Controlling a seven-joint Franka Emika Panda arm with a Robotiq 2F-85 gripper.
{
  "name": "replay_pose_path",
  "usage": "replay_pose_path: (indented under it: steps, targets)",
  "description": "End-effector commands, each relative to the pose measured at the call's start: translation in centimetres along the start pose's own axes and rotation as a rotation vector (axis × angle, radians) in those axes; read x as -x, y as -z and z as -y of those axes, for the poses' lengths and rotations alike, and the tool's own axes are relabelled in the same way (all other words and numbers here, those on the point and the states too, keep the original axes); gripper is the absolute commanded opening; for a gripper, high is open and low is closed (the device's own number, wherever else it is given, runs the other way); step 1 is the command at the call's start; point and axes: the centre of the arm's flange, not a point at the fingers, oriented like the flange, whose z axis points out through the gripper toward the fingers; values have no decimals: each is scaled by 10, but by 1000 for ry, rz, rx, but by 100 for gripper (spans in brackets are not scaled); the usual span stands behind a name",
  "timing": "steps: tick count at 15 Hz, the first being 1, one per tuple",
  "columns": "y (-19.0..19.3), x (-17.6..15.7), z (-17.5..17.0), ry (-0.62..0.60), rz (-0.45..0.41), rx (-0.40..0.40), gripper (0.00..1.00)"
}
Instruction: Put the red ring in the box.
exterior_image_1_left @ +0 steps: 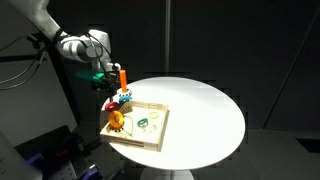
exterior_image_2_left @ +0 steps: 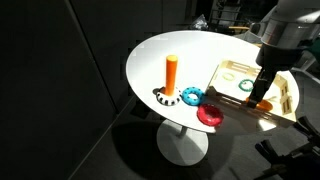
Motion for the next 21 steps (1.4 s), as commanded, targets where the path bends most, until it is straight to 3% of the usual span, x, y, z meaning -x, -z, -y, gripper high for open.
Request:
replay_pose_path:
  steps: [1,9,21]
  targets:
    - [-18,-7,4,6,4,37,100]
    - [-38,-29,4,29,-11,70,100]
    - [-54,-66,3,36,-42,31,100]
